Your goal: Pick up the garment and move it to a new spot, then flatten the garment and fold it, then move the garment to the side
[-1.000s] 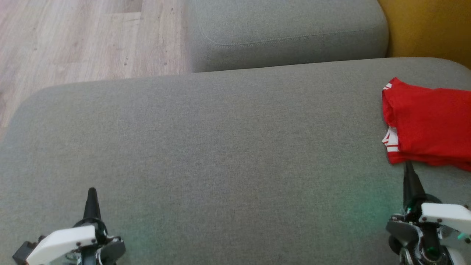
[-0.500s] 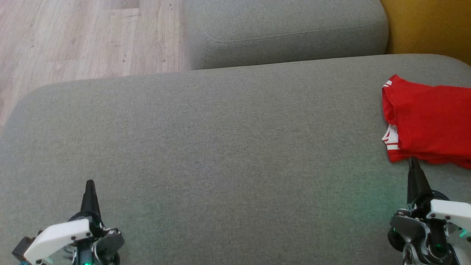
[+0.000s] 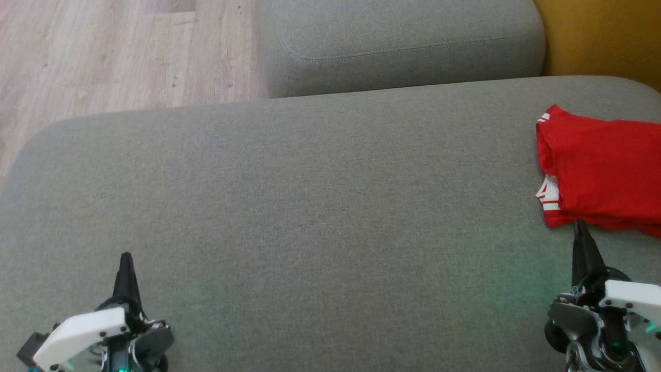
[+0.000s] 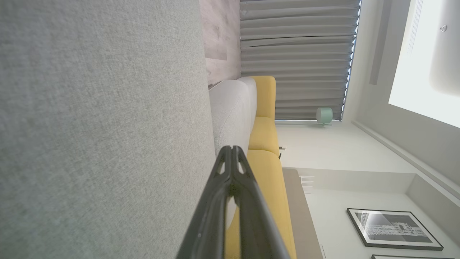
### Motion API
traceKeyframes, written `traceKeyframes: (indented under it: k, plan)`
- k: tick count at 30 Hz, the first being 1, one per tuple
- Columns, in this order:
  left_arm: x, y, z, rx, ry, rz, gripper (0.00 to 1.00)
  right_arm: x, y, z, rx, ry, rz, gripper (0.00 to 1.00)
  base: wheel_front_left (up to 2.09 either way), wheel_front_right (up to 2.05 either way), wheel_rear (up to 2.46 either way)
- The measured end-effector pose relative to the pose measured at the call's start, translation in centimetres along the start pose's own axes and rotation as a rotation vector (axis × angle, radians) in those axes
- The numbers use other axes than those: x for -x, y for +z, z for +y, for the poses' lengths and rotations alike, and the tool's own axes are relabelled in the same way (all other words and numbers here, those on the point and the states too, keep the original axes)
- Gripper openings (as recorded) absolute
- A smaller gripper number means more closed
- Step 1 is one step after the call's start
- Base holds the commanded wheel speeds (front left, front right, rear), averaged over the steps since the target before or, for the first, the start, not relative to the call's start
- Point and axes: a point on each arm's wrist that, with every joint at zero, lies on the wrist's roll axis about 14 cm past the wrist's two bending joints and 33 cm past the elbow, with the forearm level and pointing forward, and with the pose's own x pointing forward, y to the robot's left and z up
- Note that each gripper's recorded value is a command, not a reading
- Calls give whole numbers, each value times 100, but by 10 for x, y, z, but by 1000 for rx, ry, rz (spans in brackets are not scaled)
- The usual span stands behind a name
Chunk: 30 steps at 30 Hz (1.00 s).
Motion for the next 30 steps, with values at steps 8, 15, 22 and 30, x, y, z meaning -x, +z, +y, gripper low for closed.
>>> traceKeyframes:
  k: [8, 15, 22, 30]
  plan:
    - [0, 0, 0, 0, 0, 0, 0, 0, 0, 0, -1, 0, 1, 0, 0, 0, 0]
    - [0, 0, 0, 0, 0, 0, 0, 0, 1, 0, -1, 0, -1, 0, 0, 0, 0]
    - [0, 0, 0, 0, 0, -1, 0, 0, 1, 0, -2, 0, -3, 0, 0, 0, 0]
    - [0, 0, 0, 0, 0, -1, 0, 0, 2, 0, -2, 0, -4, 0, 0, 0, 0]
